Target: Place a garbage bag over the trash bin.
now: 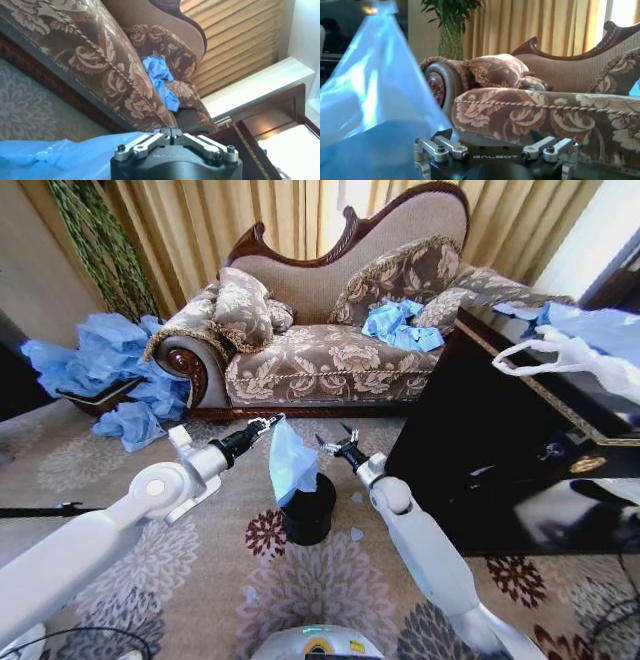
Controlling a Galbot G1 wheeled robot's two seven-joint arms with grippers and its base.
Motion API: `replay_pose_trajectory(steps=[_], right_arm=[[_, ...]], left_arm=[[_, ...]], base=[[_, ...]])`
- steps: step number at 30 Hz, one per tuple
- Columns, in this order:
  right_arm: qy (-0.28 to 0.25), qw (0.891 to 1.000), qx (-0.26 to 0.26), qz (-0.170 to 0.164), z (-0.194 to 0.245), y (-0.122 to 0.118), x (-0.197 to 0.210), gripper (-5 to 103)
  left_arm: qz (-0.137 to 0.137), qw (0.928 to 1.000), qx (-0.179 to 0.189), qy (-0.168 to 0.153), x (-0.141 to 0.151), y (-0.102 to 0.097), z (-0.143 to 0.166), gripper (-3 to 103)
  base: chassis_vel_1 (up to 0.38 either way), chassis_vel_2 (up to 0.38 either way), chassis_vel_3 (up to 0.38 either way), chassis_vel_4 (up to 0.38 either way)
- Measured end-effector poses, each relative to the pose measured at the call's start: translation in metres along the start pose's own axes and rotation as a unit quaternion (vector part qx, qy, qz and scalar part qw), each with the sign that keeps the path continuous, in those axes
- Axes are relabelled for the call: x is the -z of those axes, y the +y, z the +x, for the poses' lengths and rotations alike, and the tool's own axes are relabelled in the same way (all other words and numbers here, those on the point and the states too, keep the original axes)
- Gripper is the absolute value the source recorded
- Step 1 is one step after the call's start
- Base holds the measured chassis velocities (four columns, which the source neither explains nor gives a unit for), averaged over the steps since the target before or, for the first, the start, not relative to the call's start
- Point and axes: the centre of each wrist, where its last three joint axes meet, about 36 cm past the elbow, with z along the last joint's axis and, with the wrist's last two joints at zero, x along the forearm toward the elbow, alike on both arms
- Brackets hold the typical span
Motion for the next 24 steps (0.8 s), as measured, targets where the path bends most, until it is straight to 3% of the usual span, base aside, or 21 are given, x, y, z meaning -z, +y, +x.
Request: replay_pose_trajectory(steps=[6, 15, 24], right_arm=[[-0.004, 1.000, -0.003, -0.005, 0.015, 0.025, 0.006, 100], [-0.015, 1.000, 0.016, -0.013, 0.021, 0.044, 0.016, 100], [-0.018, 0.999, 0.015, -0.044, 0.014, 0.079, 0.028, 100]], left_arm=[[0.002, 1.0000, 0.001, -0.005, 0.001, 0.001, -0.002, 0], [0.005, 1.0000, 0.002, -0.004, -0.002, 0.002, -0.004, 0], [0.010, 0.9999, 0.008, -0.010, -0.004, 0.001, -0.004, 0]], base=[[0.000, 0.000, 0.000, 0.000], [0.000, 0.000, 0.000, 0.000], [0.000, 0.000, 0.000, 0.000]])
